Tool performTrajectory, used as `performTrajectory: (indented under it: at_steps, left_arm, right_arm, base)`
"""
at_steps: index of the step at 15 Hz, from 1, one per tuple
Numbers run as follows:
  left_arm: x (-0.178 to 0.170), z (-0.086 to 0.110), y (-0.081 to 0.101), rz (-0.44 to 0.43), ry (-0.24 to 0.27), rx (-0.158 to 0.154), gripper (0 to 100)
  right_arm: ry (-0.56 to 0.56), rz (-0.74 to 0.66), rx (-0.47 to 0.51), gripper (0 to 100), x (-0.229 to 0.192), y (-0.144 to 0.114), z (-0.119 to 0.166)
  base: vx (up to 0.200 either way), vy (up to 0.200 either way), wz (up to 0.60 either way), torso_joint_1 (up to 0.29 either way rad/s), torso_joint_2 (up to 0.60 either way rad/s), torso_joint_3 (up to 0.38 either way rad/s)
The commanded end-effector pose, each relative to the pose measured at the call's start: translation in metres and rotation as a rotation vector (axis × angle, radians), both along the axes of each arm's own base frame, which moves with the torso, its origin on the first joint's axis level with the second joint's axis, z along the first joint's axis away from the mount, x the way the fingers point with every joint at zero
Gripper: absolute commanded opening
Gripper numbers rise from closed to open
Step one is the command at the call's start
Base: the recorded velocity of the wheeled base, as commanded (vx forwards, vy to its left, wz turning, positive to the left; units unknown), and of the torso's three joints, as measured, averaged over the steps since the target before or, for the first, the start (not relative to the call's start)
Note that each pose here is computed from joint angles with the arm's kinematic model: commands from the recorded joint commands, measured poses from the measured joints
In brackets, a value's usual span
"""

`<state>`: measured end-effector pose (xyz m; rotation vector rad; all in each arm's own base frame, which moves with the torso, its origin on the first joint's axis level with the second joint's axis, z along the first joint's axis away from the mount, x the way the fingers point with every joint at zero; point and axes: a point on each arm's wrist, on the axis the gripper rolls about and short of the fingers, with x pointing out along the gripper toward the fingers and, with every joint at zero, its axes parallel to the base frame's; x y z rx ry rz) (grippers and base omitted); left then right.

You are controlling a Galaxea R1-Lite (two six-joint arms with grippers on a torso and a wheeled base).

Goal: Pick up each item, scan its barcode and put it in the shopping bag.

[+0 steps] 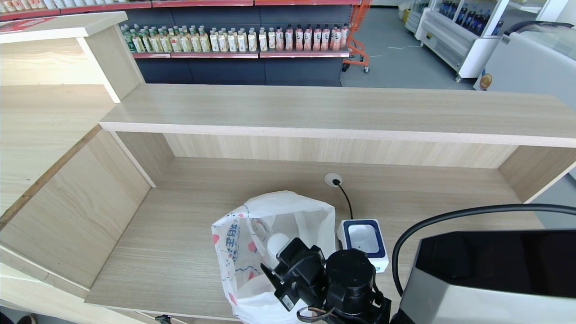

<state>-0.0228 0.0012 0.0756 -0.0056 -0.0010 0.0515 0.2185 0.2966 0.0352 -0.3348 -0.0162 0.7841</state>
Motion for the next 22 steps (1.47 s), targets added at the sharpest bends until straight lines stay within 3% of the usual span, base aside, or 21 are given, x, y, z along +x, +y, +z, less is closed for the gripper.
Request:
performTrajectory:
  at_steps: [1,2,7,10,13,15,17,18,19,20,21,22]
  left_arm:
    - [0.0,0.0,0.0,0.001,-0.001,-0.001,100]
    - [0.0,0.0,0.0,0.001,-0.001,-0.001,100]
    - [0.0,0.0,0.0,0.001,-0.001,-0.001,100]
    - [0.0,0.0,0.0,0.001,-0.001,-0.001,100]
    - [0.0,0.0,0.0,0.001,-0.001,-0.001,100]
    - [0.0,0.0,0.0,0.001,-0.001,-0.001,100]
    - [0.0,0.0,0.0,0.001,-0.001,-0.001,100]
    - [0.0,0.0,0.0,0.001,-0.001,-0.001,100]
    - [0.0,0.0,0.0,0.001,-0.001,-0.001,100]
    - [0.0,0.0,0.0,0.001,-0.001,-0.001,100]
    - [0.0,0.0,0.0,0.001,-0.001,-0.001,100]
    - [0.0,0.0,0.0,0.001,-0.001,-0.001,100]
  right_arm:
    - [0.007,0.011,-0.019,0,-0.003,-0.003,-0.004]
    - [0.008,0.013,-0.023,100,-0.003,-0.003,-0.005]
    - [-0.018,0.014,0.013,100,-0.003,-0.005,0.012]
    - [-0.058,0.047,0.069,100,-0.009,-0.01,0.041]
    - [-0.094,0.061,0.117,100,-0.026,-0.035,0.1]
    - [-0.105,0.001,0.134,100,-0.047,-0.068,0.149]
    - [-0.117,-0.211,0.132,100,-0.065,-0.111,0.184]
    - [-0.105,-0.299,0.105,100,-0.072,-0.128,0.189]
    - [-0.067,-0.491,0.026,100,-0.09,-0.174,0.194]
    - [-0.051,-0.542,0.0,100,-0.096,-0.189,0.194]
    - [0.002,-0.646,-0.042,100,-0.11,-0.222,0.189]
    - [0.043,-0.695,-0.027,100,-0.117,-0.234,0.184]
  base:
    - [0.0,0.0,0.0,0.0,0.0,0.0]
    - [0.0,0.0,0.0,0.0,0.0,0.0]
    - [0.0,0.0,0.0,0.0,0.0,0.0]
    - [0.0,0.0,0.0,0.0,0.0,0.0]
    - [0.0,0.0,0.0,0.0,0.0,0.0]
    - [0.0,0.0,0.0,0.0,0.0,0.0]
    - [0.0,0.0,0.0,0.0,0.0,0.0]
    - [0.0,0.0,0.0,0.0,0.0,0.0]
    - [0.0,0.0,0.0,0.0,0.0,0.0]
    - [0.0,0.0,0.0,0.0,0.0,0.0]
    - [0.0,0.0,0.0,0.0,0.0,0.0]
    - [0.0,0.0,0.0,0.0,0.0,0.0]
